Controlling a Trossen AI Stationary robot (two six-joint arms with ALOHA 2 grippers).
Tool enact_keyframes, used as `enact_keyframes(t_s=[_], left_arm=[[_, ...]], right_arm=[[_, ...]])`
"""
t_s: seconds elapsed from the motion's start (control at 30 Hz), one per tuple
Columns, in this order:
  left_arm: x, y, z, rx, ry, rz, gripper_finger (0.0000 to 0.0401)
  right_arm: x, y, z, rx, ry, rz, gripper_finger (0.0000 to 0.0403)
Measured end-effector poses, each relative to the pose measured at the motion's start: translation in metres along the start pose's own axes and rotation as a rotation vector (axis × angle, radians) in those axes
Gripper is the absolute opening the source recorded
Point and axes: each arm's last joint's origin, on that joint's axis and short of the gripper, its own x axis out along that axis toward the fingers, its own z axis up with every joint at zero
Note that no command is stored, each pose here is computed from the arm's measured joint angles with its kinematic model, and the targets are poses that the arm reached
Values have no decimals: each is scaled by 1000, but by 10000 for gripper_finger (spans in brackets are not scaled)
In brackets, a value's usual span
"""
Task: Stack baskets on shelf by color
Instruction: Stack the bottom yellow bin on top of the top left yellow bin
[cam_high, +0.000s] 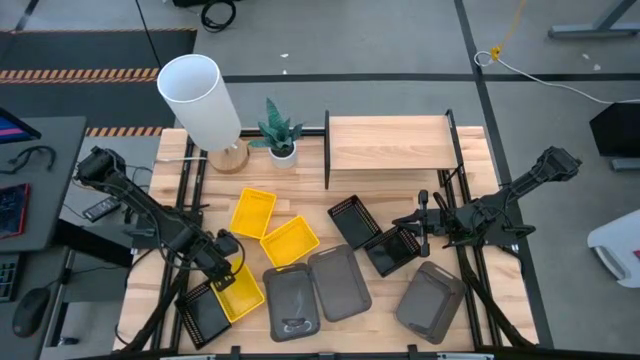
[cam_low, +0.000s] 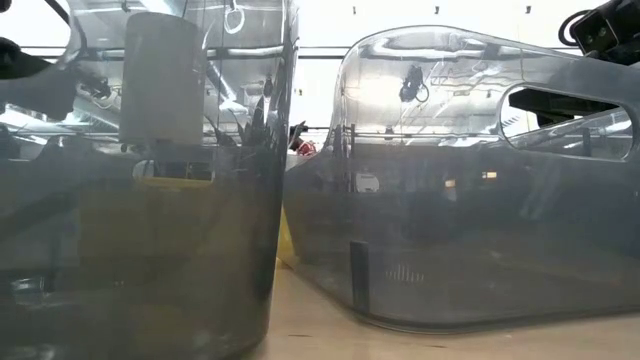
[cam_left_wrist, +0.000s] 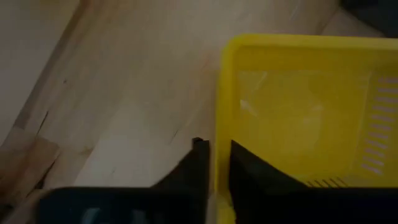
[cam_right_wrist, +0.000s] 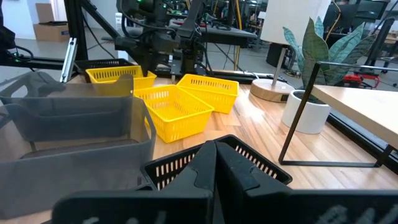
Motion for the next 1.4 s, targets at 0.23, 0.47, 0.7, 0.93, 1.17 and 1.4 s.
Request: enact_keyframes(t_s=[0.23, 0.47, 0.7, 0.93, 1.17, 1.4], left_arm=[[-5, 0, 2, 2, 55, -26, 13], [-44, -2, 15, 22, 125, -136, 11], [-91, 13, 41, -8, 31, -61, 11], [-124, 31, 76, 36, -117, -6, 11], [-135, 61, 115, 34, -160, 79, 11], [-129, 82, 164, 194, -29, 158, 11]], right_arm=[[0, 0, 0, 0, 0, 0, 14], [0, 0, 0, 0, 0, 0, 14], [0, 0, 0, 0, 0, 0, 14], [0, 0, 0, 0, 0, 0, 14], [0, 0, 0, 0, 0, 0, 14], [0, 0, 0, 0, 0, 0, 14]])
